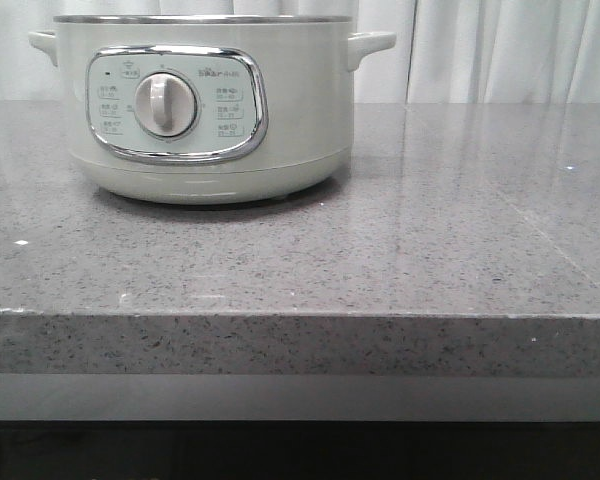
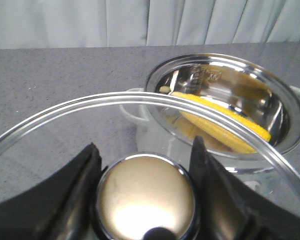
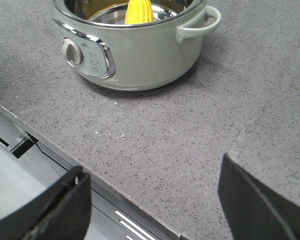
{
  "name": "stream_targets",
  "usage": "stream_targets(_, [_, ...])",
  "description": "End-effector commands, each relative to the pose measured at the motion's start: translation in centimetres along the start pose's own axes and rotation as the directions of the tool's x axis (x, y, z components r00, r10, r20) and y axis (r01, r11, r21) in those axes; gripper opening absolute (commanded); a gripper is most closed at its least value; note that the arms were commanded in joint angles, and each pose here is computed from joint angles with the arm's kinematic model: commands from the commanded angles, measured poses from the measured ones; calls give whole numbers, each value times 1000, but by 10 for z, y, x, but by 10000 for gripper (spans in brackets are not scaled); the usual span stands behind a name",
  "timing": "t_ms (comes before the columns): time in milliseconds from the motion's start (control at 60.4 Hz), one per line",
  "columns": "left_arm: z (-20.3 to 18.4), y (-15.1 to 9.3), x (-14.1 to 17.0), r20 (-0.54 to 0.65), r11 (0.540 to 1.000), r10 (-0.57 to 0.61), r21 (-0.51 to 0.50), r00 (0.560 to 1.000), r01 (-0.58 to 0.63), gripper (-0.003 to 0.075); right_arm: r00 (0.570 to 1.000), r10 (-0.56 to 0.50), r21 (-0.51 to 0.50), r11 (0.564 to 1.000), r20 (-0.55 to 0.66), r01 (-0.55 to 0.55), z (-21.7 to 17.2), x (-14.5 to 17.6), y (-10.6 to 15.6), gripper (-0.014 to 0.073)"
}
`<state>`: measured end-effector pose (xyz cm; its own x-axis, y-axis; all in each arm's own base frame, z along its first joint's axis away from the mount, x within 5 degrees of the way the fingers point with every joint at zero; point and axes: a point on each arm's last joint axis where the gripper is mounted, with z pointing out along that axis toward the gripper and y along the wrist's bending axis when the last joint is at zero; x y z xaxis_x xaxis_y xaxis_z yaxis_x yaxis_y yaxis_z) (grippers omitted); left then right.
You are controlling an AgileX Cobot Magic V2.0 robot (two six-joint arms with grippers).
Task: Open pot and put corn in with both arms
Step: 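Release the corn into the pot and withdraw the right gripper, then lower the glass lid back onto the pot with the left gripper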
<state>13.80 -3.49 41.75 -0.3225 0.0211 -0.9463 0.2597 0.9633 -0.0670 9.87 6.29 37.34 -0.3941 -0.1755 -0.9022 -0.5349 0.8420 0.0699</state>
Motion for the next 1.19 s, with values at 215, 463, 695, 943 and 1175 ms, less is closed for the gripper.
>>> stream_targets(215, [27,-13,-37,198,996,-27,93,980,9,239,996,-4,12,1000,92,3,-5,-13,-1,551])
stream_targets(463, [73,-45,-57,216,978,-22,207,976,-24,239,996,-4,12,1000,91,3,-5,-13,-1,551])
stream_targets(695, [123,-63,-74,211,973,-21,230,977,-29,239,996,-4,12,1000,91,3,-5,-13,-1,551])
stream_targets(943, [169,-71,-85,186,973,-16,229,982,-28,239,996,-4,12,1000,91,3,-5,-13,-1,551])
stream_targets(1175, [196,-76,-90,183,973,-15,227,983,-27,239,996,-4,12,1000,91,3,-5,-13,-1,551])
